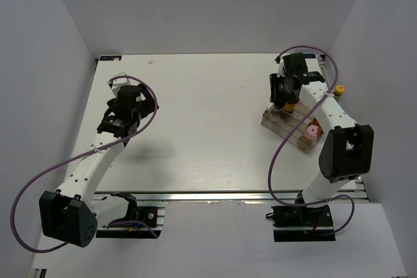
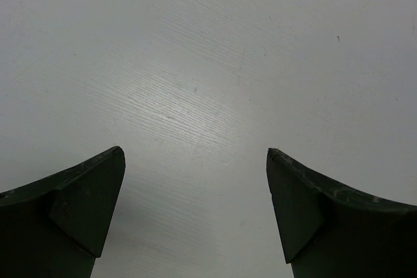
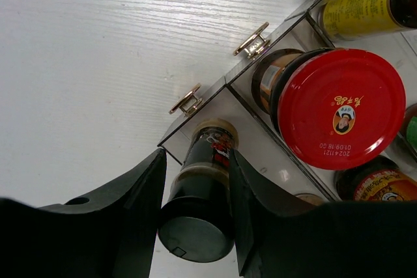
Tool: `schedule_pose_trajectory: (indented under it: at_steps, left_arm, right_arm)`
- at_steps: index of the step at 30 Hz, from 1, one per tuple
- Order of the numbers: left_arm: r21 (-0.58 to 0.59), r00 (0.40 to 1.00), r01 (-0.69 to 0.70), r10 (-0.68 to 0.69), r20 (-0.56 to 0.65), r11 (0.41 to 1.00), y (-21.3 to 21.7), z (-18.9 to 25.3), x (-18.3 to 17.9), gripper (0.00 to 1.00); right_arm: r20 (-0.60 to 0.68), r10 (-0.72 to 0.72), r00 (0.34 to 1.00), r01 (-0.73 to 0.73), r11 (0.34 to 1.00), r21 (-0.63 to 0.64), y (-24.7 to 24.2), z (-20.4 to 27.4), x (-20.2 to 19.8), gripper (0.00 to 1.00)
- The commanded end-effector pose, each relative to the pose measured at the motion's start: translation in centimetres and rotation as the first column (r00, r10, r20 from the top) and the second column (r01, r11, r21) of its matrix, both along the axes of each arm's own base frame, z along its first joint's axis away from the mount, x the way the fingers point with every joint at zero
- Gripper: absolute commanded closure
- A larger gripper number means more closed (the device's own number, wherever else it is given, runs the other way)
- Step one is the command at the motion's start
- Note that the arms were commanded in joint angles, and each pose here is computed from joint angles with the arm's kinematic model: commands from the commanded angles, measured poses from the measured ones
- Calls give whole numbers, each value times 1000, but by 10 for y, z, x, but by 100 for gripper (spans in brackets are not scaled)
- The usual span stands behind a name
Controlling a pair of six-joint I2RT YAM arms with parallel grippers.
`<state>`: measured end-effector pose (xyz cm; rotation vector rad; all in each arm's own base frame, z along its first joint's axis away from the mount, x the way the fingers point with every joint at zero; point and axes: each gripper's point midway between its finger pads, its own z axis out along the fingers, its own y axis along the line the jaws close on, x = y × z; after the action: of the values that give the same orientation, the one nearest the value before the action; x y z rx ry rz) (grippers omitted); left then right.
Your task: Organize the condiment bottles
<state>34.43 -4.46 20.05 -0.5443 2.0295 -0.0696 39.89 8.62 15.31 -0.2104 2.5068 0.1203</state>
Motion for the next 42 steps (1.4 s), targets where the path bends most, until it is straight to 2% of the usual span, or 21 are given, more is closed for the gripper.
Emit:
schedule_pose_trajectory:
  at_steps: [1, 18, 26, 30, 31, 36, 38, 42]
  left_arm:
    - [6, 1000, -3, 3, 23, 1000, 1, 7, 3, 2]
    - [16, 1000, -9, 9, 8, 1000, 2, 3, 4, 2]
    - [17, 1000, -13, 13, 9, 1000, 3, 4, 2, 2]
    - [14, 1000, -12, 11, 20, 1000, 3, 6, 1, 2]
    - [16, 1000, -13, 13, 17, 1000, 3, 6, 1, 2]
    - [15, 1000, -16, 16, 22, 1000, 4, 8, 0, 2]
    - [13, 1000, -15, 15, 25, 1000, 4, 8, 0, 2]
    - [10, 999, -10, 10, 31, 1000, 3, 10, 0, 2]
  right_arm:
    - [47, 21, 999, -21, 1000, 15, 0, 4, 14, 86]
    - [-2, 44, 999, -44, 998, 35, 5, -37, 23, 83]
    - [-41, 33, 999, -31, 999, 40, 4, -60, 18, 78]
    - [-38, 30, 999, -29, 999, 39, 4, -60, 19, 63]
    - [-36, 28, 999, -27, 999, 37, 3, -59, 19, 53]
    - [-36, 20, 999, -18, 999, 35, 2, -55, 16, 31]
    - [-30, 19, 999, -17, 999, 37, 2, -52, 15, 26]
    - [17, 24, 1000, -25, 998, 49, 3, -30, 12, 24]
